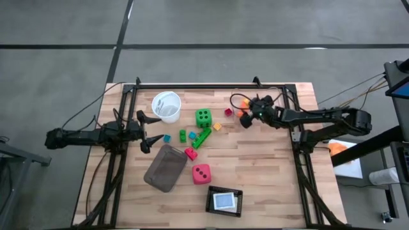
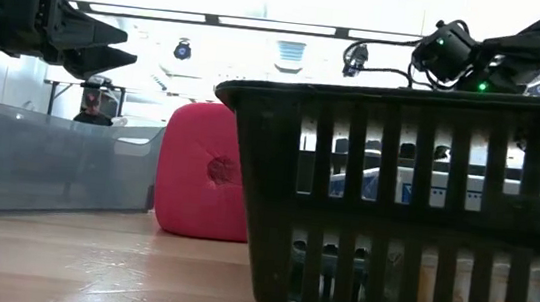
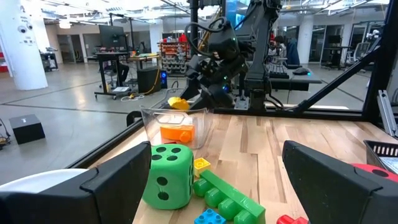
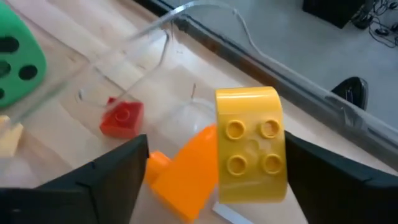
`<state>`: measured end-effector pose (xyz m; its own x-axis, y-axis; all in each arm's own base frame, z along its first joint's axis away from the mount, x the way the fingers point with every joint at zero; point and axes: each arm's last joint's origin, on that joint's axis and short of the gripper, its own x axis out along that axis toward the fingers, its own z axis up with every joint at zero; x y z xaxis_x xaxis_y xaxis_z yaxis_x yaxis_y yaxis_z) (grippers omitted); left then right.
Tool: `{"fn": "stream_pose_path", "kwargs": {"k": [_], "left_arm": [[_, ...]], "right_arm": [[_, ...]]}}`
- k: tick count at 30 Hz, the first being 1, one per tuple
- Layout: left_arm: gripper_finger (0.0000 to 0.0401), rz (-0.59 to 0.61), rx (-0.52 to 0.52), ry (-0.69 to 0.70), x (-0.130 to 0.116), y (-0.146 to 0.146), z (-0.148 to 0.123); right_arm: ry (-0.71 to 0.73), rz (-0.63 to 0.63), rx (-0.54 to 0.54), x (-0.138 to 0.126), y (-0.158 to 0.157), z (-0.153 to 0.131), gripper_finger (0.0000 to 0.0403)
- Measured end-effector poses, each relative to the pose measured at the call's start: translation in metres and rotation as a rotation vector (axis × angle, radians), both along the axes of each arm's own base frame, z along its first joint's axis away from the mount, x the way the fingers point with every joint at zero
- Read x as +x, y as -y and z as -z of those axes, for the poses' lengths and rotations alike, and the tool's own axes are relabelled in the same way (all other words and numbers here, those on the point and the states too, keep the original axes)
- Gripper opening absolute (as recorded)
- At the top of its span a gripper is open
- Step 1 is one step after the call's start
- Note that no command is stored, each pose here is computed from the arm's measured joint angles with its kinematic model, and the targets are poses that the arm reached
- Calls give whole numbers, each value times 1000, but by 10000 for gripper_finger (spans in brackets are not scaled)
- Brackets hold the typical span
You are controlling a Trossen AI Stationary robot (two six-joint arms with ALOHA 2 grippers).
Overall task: Pick & Place Toys
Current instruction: Put the right yellow game piece into the transparent bin, then put the yellow game piece into the transparent bin
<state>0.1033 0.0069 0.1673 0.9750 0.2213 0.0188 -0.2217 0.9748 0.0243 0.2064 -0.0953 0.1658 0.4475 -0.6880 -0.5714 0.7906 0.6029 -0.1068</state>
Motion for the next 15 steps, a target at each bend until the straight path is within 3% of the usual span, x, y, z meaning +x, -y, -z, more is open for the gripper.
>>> {"fn": "stream_pose_path", "kwargs": {"k": [5,15], "left_arm": [[362,-1,0,0,0,0,0],[362,-1,0,0,0,0,0]], "right_arm": [[38,1,-13,6,2,-12,374],[-71,74,121,9,3,-37,377]]}}
